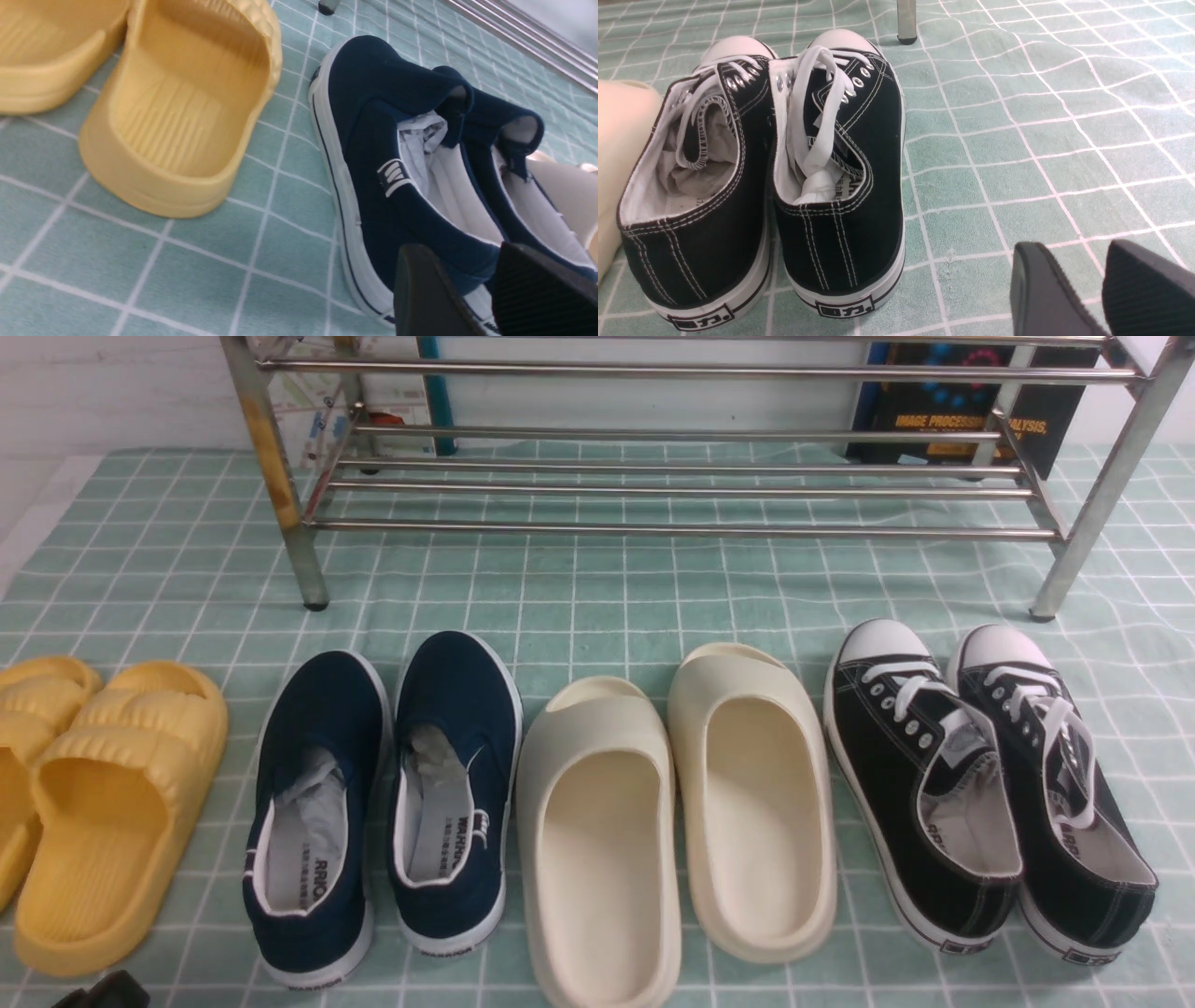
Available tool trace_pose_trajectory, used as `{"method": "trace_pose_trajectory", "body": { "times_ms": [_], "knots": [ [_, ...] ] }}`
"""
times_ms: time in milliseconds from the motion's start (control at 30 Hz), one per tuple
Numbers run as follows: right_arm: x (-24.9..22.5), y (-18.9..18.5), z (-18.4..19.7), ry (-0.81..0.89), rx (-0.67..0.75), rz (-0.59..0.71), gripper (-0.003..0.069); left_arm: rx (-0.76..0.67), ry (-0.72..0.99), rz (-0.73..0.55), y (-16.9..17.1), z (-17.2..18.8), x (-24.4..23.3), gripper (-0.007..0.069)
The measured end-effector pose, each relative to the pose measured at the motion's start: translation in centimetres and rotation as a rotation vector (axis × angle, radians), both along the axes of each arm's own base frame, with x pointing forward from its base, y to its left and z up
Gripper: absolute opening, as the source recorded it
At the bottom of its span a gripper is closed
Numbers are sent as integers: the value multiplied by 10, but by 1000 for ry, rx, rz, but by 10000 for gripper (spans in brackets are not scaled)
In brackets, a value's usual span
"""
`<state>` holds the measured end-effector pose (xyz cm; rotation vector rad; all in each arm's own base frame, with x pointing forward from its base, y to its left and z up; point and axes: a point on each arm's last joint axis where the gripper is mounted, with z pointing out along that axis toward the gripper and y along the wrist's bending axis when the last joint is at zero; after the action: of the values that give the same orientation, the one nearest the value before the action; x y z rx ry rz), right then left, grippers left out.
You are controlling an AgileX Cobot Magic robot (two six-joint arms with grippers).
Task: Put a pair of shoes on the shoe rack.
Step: Use the left arm to grab the shoe closest to it
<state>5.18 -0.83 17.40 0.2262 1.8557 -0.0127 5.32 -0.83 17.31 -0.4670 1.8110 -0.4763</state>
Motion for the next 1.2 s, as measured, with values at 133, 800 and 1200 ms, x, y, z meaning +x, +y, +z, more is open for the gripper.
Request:
{"method": "trace_pose_trajectory", "body": {
  "times_ms": [133, 800, 1200],
  "knots": [
    [0, 0, 0, 0, 0, 0, 239, -242, -4, -1, -6, 3, 0, 239],
    [0, 0, 0, 2, -18, 6, 239, -597, -124, -33, -12, 34, -1, 239],
    [0, 0, 0, 2, -18, 6, 239, 40, 77, -161, -12, 131, 14, 141]
  ]
}}
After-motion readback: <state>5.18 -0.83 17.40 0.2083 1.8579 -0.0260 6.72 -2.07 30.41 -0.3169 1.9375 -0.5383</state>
